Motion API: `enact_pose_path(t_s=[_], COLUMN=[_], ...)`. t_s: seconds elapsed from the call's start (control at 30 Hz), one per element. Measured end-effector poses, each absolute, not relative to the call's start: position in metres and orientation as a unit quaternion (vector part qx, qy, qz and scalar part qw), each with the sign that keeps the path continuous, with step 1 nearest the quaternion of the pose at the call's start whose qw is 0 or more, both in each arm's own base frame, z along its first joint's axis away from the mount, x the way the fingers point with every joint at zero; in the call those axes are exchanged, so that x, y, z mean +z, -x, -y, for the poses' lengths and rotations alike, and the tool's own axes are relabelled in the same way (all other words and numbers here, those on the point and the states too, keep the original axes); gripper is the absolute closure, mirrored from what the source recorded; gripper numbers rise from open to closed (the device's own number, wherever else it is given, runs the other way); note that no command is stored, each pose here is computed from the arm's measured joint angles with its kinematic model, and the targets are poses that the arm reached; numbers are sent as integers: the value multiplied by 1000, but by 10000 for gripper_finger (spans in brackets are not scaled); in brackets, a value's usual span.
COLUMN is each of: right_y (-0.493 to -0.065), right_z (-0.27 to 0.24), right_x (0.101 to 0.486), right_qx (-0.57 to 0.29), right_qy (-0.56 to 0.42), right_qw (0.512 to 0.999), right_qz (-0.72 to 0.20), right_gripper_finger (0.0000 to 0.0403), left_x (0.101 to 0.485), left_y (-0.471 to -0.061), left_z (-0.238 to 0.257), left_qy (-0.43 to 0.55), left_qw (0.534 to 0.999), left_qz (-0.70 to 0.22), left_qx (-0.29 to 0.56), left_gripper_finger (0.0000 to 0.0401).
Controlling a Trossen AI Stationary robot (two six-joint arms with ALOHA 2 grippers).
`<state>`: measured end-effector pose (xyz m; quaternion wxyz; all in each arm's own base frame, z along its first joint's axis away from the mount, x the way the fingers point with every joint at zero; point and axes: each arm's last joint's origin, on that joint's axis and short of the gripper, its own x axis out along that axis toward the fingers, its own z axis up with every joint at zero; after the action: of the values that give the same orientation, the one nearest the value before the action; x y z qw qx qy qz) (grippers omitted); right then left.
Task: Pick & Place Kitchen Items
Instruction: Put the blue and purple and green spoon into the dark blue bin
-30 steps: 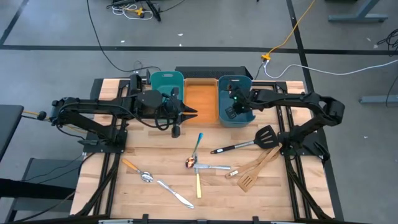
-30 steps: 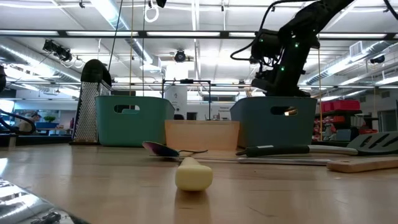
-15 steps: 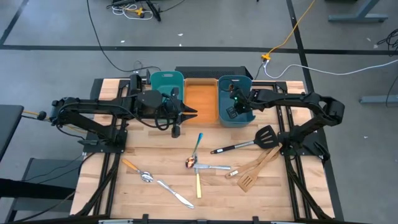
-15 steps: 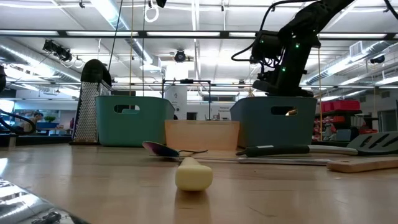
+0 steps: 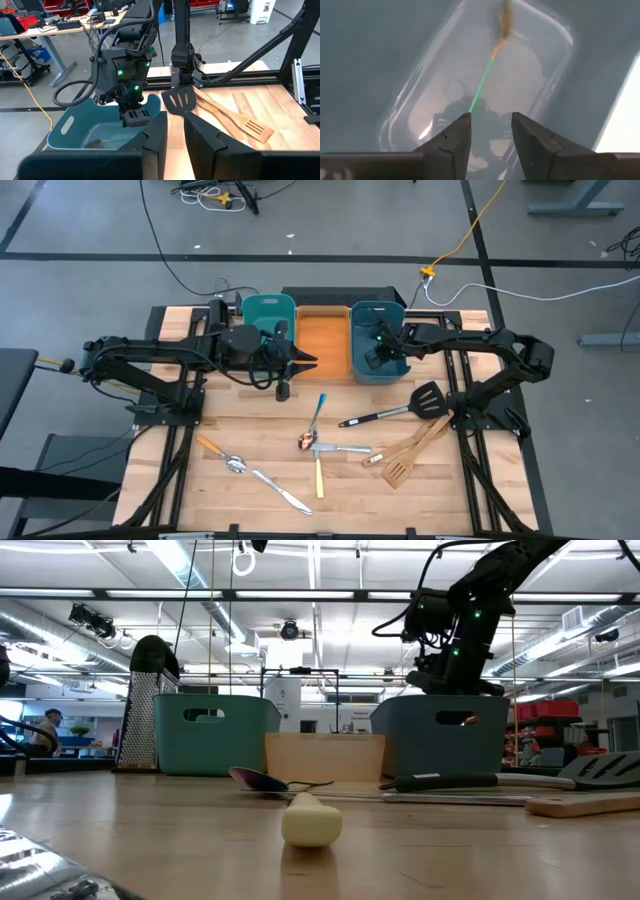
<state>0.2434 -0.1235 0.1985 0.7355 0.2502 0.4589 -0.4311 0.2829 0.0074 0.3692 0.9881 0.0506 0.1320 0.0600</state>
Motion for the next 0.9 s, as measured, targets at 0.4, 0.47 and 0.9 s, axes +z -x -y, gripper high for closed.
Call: enact_pose_path(t_s=[0.4,0.47,0.9], right_y=[-245,-244,-246], right_z=[125,124,115], right_x=[209,214,254], right_qx=[-422,-421,-300], right_qy=[-226,-226,-243], right_qw=[765,772,866], right_qz=[-431,-419,-318], right_gripper_finger=[294,300,316], left_x=[365,363,334], left_y=[-282,-281,-278], left_z=[-7,-7,-7], left_qy=[-50,-34,97], left_qw=[985,984,949], left_qz=[-155,-165,-287], left_qx=[59,59,88], left_gripper_finger=[330,330,330])
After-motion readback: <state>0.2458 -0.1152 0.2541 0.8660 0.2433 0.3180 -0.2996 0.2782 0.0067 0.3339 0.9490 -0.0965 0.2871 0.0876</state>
